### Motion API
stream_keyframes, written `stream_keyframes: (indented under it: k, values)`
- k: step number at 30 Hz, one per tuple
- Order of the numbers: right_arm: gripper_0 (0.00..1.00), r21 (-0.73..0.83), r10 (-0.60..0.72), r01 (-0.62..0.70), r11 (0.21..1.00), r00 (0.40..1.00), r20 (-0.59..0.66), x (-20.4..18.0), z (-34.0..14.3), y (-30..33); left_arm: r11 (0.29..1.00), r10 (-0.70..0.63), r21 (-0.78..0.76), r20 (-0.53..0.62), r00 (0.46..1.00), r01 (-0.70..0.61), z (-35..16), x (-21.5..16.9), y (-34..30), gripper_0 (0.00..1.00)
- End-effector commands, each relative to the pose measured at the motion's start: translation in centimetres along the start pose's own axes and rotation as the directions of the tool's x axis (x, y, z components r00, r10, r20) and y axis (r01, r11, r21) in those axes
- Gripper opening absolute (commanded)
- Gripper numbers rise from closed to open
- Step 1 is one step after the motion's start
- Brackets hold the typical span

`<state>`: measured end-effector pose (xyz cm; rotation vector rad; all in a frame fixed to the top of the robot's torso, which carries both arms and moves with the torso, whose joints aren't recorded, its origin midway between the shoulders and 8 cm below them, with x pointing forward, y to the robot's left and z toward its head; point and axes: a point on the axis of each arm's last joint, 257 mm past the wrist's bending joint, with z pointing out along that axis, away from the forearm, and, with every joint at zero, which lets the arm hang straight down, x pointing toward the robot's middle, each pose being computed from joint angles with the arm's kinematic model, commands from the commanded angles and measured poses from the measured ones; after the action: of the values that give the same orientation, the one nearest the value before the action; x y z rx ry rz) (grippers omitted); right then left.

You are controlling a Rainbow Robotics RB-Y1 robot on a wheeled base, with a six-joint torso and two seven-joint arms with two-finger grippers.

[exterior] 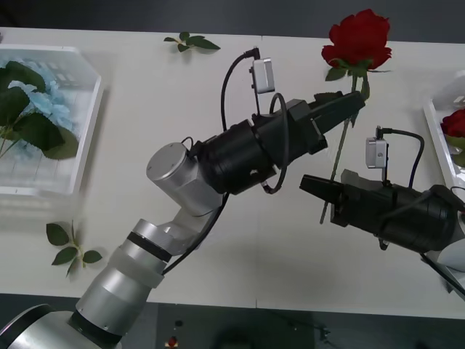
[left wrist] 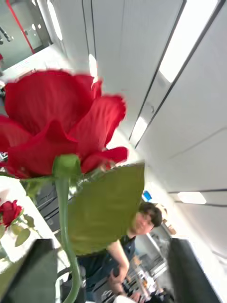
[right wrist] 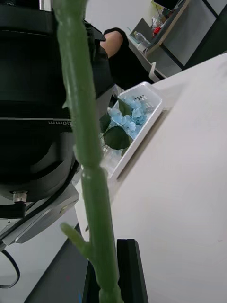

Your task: Put the red flowers into the right box and the blue flowers into the left box

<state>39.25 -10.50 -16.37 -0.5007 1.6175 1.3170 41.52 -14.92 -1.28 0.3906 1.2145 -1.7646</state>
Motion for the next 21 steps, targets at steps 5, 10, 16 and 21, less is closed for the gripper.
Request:
stream_keyframes:
  k: [5,10,16,21]
  values:
    - [0.0,-0.046,-0.004,0.007,0.999,0.998,0.057,-2.6,0.7,1.3,0.993,0.114,-0.027,-0.006,0.993,-0.115,-4.3,-6.0,0.4,0.94]
    - [0.0,-0.041,0.01,-0.007,0.999,0.998,0.069,-3.5,0.0,1.1,0.979,0.183,-0.085,-0.051,0.982,-0.187,-8.2,-9.2,1.8,0.94]
    - [0.0,0.029,-0.037,0.036,0.999,0.999,0.032,-5.6,-3.1,-0.7,0.949,0.237,-0.167,-0.175,0.955,-0.266,-13.9,-13.6,3.2,0.94]
    - [0.0,0.146,-0.131,0.143,0.979,0.987,-0.09,-8.1,-7.8,-3.3,0.899,0.244,-0.271,-0.345,0.906,-0.345,-19.9,-17.5,3.8,0.94]
